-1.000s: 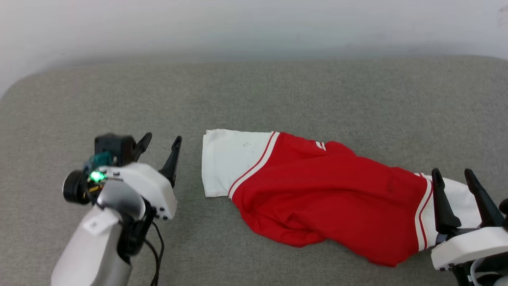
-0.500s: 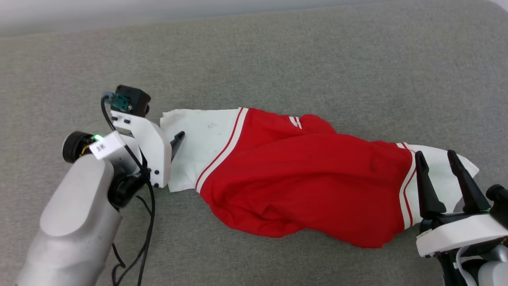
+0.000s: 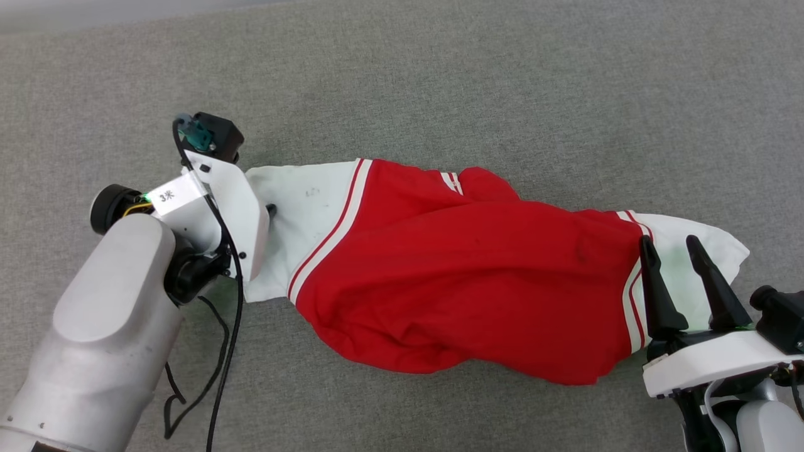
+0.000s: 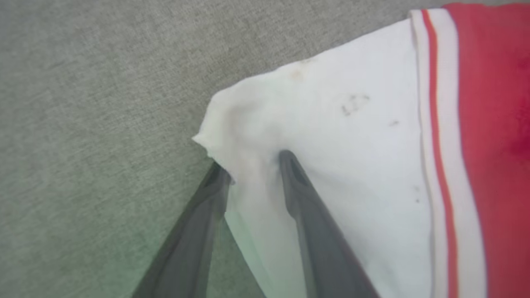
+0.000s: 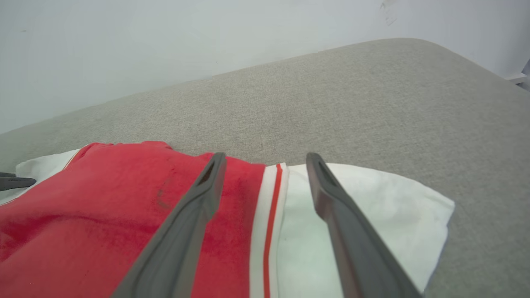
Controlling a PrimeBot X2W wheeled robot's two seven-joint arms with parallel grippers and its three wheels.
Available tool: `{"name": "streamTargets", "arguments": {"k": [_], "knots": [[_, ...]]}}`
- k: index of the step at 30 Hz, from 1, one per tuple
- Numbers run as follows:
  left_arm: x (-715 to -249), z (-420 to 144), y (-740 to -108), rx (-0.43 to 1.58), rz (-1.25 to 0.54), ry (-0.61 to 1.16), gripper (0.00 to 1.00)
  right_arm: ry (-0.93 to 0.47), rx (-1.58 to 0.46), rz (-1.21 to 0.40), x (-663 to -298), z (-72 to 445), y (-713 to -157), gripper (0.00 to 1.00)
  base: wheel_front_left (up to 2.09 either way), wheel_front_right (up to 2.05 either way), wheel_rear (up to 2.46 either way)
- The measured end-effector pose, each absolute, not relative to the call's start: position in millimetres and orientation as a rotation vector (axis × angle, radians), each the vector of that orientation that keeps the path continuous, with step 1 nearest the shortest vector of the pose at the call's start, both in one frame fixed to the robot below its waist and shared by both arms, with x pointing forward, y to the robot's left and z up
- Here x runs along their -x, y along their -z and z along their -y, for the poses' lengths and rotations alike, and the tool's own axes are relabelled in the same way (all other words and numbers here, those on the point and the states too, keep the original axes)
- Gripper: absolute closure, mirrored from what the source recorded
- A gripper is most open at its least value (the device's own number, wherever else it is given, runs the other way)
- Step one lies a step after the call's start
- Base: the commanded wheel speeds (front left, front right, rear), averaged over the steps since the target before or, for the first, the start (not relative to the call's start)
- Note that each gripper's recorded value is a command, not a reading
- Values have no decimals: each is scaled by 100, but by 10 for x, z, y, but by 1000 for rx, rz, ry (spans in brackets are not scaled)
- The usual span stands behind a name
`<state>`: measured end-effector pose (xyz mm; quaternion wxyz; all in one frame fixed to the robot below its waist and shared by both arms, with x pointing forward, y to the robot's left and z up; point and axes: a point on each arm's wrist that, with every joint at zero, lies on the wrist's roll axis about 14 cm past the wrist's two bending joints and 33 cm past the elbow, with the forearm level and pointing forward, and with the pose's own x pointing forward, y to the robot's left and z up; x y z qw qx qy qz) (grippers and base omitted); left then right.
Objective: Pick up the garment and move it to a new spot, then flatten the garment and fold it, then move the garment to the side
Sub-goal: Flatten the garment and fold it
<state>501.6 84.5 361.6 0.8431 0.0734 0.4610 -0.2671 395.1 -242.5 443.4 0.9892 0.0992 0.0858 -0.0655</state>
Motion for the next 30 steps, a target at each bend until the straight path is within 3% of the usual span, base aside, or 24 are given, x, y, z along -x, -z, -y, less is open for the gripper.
{"name": "streamTargets", "arguments": {"k": [12, 23, 30], "knots": [[-5084, -917, -3860, -93, -764, 496, 100, 193, -228, -216, -3887, 2803, -4430, 0, 0, 0, 0], [-4946, -1067, -4269, -49, -608, 453, 100, 232, -264, -591, -3623, 3326, -4081, 0, 0, 0, 0], [-4927, -1035, -4305, -45, -595, 469, 100, 160, -238, -712, -3829, 3248, -4001, 0, 0, 0, 0]]}}
